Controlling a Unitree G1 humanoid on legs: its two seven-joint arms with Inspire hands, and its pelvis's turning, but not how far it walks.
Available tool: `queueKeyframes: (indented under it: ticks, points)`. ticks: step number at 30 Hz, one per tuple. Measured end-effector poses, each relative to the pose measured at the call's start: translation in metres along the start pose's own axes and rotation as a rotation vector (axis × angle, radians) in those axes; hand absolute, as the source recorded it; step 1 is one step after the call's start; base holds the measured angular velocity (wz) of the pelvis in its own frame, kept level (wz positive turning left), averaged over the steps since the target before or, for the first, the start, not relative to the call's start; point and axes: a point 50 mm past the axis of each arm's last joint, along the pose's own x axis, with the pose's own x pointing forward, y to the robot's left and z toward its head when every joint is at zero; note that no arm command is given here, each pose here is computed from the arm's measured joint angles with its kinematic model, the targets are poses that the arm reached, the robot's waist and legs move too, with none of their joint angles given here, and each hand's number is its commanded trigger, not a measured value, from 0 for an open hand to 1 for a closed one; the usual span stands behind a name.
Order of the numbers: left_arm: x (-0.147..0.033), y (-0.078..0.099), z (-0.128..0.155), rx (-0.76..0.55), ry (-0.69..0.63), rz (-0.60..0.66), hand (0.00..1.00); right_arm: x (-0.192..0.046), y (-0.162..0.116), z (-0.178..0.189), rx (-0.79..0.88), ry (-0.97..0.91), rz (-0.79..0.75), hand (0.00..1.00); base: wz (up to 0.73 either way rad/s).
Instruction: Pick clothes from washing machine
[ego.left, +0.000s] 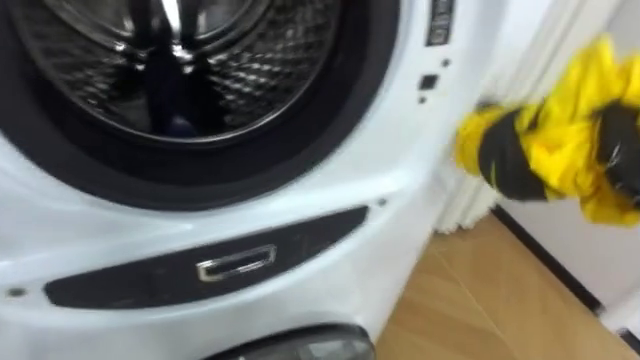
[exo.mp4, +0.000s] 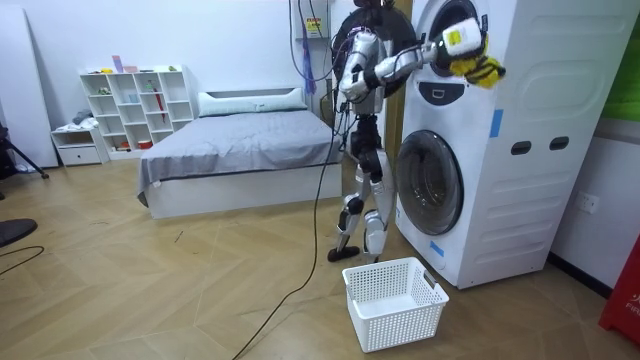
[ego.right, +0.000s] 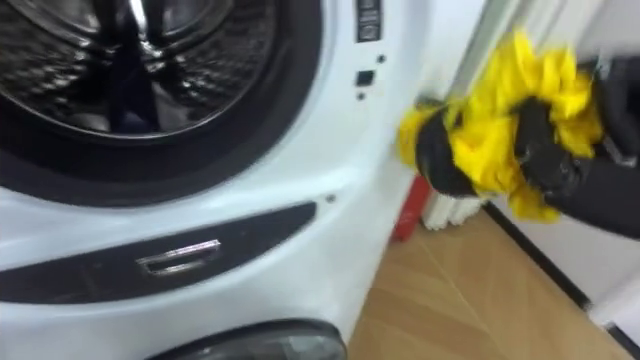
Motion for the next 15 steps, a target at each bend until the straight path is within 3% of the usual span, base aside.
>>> queueKeyframes:
  ticks: [3, 8, 15]
  points:
    - [0.003, -0.008, 0.022, 0.035, -0.06, -0.032, 0.0, -0.003, 0.007, -0.029, 0.041, 0.123, 0.015, 1.0, -0.46]
    - [0.003, -0.015, 0.024, 0.068, -0.038, -0.062, 0.0, -0.017, 0.021, -0.074, 0.141, 0.313, 0.025, 1.0, -0.25]
    - [0.002, -0.024, 0.026, 0.13, -0.032, -0.11, 0.0, -0.061, 0.061, -0.152, 0.28, 0.66, 0.005, 1.0, -0.07]
